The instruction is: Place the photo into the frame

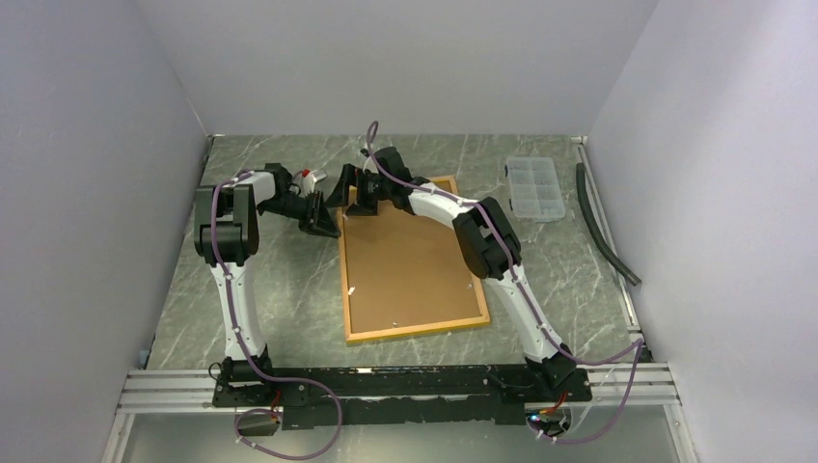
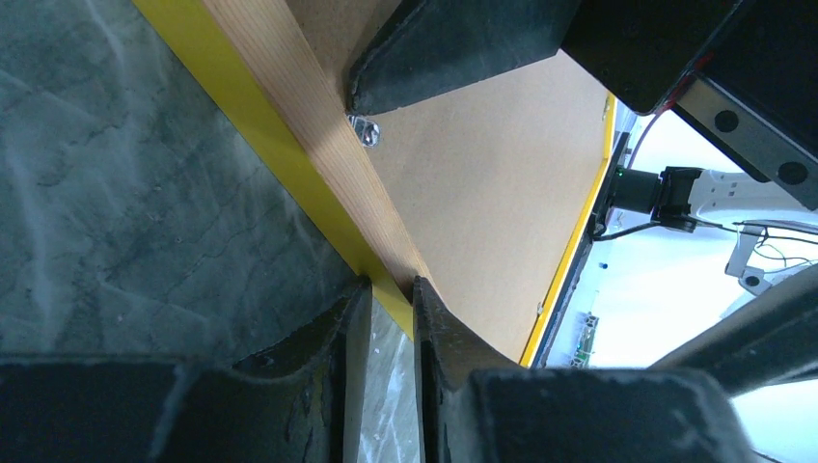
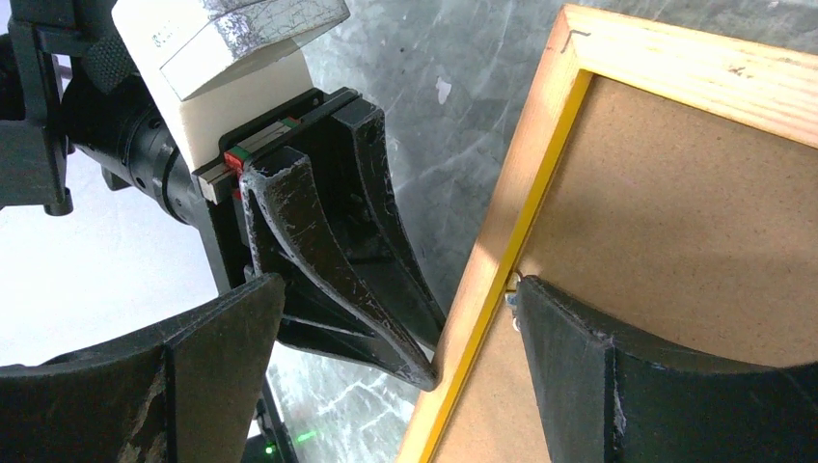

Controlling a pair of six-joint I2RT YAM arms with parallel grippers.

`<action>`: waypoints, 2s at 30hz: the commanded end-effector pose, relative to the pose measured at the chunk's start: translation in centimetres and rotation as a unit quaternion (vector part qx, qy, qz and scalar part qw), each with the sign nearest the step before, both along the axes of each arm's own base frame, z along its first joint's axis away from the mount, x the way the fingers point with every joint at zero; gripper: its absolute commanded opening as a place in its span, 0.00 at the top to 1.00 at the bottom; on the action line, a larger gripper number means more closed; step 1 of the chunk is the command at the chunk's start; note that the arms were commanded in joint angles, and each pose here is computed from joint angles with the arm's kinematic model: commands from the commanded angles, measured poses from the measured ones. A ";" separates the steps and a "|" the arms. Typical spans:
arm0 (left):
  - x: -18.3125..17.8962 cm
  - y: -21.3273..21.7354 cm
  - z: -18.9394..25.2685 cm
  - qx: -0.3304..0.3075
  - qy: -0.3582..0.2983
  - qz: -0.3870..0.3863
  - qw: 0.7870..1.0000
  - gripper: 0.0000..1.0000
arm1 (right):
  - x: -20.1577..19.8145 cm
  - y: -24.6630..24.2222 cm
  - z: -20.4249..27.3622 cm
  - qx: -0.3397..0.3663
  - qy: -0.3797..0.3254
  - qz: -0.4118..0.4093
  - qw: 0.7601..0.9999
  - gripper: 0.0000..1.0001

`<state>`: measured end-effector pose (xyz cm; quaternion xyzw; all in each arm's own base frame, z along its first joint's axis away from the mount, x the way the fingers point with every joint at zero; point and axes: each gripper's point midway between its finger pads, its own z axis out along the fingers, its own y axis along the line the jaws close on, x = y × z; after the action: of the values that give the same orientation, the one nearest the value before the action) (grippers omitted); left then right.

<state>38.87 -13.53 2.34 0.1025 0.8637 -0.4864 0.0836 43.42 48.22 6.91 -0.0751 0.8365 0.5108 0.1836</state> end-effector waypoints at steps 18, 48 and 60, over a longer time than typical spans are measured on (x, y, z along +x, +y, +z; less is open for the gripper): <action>-0.1 1.4 1.1 0.018 -0.019 0.001 1.000 0.72 | -1.2 1.3 3.6 0.004 -0.043 0.050 0.998 0.03; -13.2 0.6 -1.0 0.223 -0.114 -0.259 0.933 0.68 | 1.2 -30.3 0.4 -0.180 -0.041 -0.253 0.950 0.00; -16.6 -6.6 -1.0 0.174 -0.106 -0.343 0.917 0.68 | 5.8 -17.7 1.5 -0.115 -0.046 -0.138 0.983 0.00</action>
<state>22.70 -16.37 1.75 0.4165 0.8609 -0.2917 -0.0192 49.34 22.91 5.18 0.0630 0.9039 0.2998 0.2985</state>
